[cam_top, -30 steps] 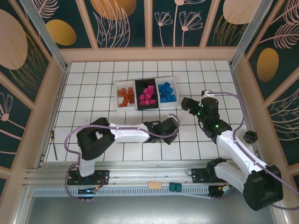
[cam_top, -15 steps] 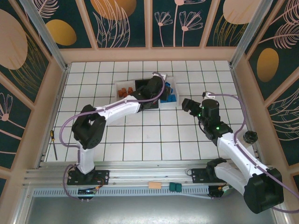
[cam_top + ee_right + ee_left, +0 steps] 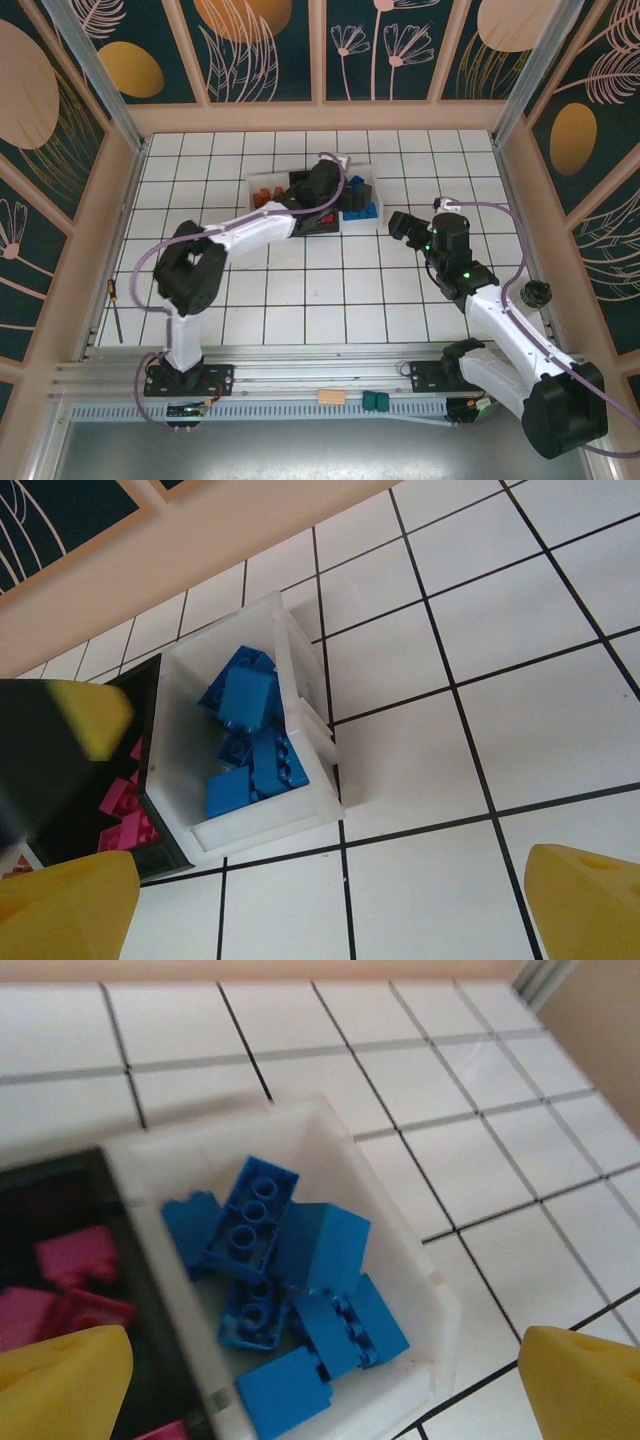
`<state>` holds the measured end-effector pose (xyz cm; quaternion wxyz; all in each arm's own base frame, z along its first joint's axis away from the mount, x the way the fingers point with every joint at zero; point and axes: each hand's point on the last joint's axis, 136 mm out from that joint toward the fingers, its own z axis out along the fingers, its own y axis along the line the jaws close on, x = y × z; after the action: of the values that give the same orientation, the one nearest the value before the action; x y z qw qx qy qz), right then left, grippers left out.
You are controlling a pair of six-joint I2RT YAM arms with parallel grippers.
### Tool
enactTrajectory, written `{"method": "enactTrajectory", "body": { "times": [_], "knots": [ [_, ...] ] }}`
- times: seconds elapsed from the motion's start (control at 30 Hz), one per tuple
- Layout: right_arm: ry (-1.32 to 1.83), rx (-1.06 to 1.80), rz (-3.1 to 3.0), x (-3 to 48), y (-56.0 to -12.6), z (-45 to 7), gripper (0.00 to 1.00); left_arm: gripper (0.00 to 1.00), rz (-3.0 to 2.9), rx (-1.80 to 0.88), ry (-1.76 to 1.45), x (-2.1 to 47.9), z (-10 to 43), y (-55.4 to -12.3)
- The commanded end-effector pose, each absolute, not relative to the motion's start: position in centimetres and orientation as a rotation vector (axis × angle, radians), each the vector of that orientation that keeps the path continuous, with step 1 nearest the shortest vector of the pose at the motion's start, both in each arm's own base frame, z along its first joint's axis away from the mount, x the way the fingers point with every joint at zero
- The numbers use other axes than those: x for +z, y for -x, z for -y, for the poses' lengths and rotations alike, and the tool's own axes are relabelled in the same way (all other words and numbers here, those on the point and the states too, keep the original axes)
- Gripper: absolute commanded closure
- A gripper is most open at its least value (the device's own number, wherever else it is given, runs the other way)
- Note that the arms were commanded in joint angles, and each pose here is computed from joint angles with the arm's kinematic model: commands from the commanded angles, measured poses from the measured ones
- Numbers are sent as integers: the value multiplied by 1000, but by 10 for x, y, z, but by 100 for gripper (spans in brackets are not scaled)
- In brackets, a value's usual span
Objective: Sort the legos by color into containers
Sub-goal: Place the lego in the container, then reset both arms
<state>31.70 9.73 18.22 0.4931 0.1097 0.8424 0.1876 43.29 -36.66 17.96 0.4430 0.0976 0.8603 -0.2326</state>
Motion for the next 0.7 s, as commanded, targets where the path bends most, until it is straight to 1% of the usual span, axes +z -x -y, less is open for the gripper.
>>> {"method": "enactTrajectory", "body": {
  "times": [0.0,0.07,0.13,0.27,0.33,0.4,0.47,0.53,0.67],
  "knots": [
    [-252,471,-2001,196,-325,-100,1,1,-1896,-594,-111,275,327,-428],
    [-245,471,-1999,195,-329,-102,1,2,-1829,-484,-45,291,290,-418],
    [-259,458,-1990,194,-331,-100,1,1,-1768,-339,30,296,251,-409],
    [-305,418,-1953,199,-337,-92,1,2,-1693,-117,110,300,194,-390],
    [-335,384,-1937,202,-340,-86,1,2,-1677,-10,84,294,170,-381],
    [-354,363,-1924,205,-343,-82,1,1,-1629,58,106,296,143,-374],
    [-376,348,-1904,208,-345,-77,1,1,-1601,72,144,298,116,-371],
    [-397,333,-1882,211,-345,-73,1,1,-1573,116,227,296,80,-371],
    [-392,311,-1833,219,-348,-68,1,2,-1572,245,243,275,43,-379]
  ]
}}
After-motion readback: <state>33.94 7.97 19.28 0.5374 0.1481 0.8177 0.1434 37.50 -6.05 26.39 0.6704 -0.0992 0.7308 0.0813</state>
